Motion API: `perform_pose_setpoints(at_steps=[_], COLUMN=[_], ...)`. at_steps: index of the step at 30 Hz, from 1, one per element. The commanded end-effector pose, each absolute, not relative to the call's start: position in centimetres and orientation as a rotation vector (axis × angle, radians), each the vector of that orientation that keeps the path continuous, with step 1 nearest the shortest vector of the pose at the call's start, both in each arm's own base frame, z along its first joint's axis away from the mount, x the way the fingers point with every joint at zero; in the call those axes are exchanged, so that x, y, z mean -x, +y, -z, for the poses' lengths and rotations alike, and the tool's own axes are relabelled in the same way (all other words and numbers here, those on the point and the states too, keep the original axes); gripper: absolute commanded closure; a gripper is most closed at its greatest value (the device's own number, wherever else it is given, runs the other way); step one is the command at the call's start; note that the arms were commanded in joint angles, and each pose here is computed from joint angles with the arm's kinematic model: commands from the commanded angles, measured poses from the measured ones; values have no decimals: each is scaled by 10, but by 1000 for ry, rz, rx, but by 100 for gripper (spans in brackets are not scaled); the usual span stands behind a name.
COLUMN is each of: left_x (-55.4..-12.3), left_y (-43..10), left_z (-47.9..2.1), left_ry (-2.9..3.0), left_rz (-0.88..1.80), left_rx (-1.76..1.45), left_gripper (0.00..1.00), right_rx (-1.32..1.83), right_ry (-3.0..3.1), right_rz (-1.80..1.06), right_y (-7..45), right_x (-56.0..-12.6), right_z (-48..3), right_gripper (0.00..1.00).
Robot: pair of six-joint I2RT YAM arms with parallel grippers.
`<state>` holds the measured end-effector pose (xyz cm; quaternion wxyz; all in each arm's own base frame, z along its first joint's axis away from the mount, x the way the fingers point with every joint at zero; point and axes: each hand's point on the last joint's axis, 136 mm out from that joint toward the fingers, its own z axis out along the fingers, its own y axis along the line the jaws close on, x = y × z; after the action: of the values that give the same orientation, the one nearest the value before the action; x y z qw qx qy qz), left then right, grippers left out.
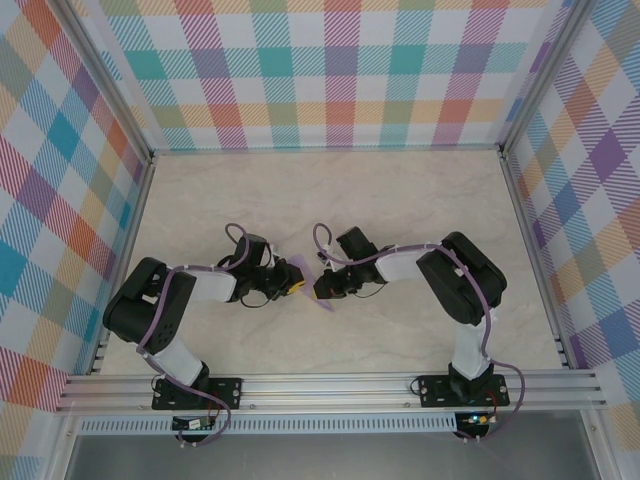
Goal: Fold a paper plane with a square sheet of paper (pick it up from the middle)
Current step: Fold the wing for the fifth time at the center of the table.
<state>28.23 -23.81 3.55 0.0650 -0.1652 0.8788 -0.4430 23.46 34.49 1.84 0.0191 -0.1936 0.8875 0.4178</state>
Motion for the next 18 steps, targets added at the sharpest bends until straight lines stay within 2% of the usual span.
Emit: perform_pose_setpoints(at_steps=[1, 7, 12, 18], left_x=[-287, -285, -282, -283], left_y=[-249, -245, -244, -245], left_z=[-41, -26, -21, -23], left_ry=[2637, 2698, 2714, 2709], left_rz=[1368, 1304, 1298, 1302], left_rx=[423, 457, 459, 442], left_gripper=[86, 89, 90, 89], right_rx=[581, 593, 597, 583], right_ry=[2853, 2816, 2793, 2829], right_rz=[-1229, -1272, -1303, -1277], right_y=[334, 339, 340, 332], right_x=[-229, -230, -229, -222], right_z=[2, -16, -36, -40], right_gripper=[91, 86, 77, 74])
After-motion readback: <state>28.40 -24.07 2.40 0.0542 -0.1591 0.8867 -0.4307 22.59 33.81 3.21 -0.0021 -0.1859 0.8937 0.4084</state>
